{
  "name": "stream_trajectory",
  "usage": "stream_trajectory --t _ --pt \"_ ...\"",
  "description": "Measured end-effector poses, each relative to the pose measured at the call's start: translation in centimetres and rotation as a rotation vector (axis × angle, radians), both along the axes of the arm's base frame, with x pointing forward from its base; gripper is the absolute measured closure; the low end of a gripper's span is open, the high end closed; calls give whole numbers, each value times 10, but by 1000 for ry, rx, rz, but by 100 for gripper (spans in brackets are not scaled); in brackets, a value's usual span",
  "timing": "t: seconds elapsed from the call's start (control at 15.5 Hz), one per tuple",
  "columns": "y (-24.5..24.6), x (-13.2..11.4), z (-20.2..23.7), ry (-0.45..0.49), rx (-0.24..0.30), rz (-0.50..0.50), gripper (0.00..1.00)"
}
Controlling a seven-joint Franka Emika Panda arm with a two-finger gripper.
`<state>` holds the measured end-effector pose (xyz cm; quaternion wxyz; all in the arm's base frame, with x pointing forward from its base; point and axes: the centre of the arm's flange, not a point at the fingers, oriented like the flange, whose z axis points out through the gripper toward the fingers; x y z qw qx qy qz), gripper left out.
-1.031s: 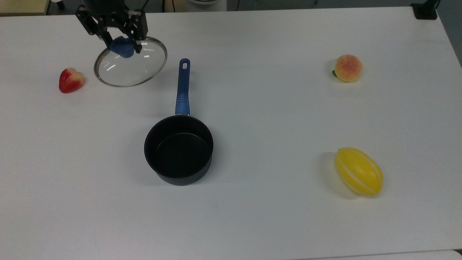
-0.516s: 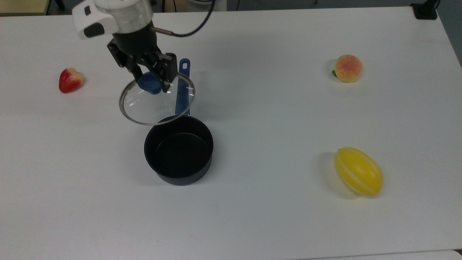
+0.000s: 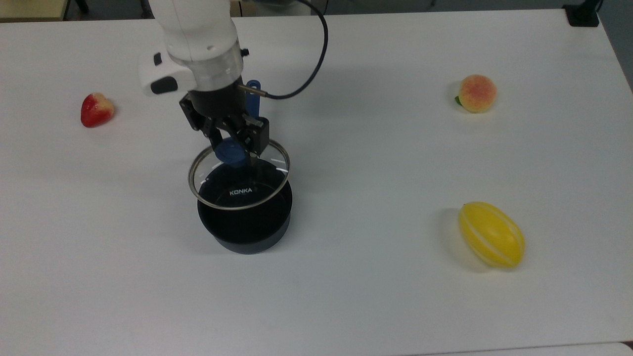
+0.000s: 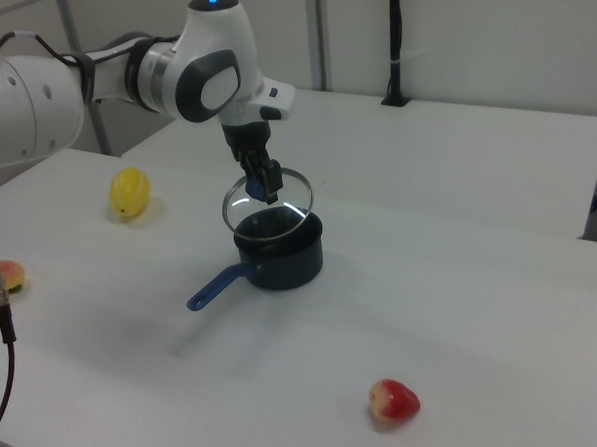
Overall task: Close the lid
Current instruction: 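Carry the lid over the saucepan and lower it onto the rim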
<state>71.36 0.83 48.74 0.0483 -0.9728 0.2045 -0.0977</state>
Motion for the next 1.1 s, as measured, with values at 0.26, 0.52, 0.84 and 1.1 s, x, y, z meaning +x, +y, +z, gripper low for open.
stream_trajectory --t 0.26,0.52,0.84,1.1 --pt "7 10 -16 -16 -1 3 34" --pt "15 14 -27 -22 -7 13 34" --pt "21 18 -43 -10 -19 24 34" --pt "20 19 -49 -7 -38 30 34"
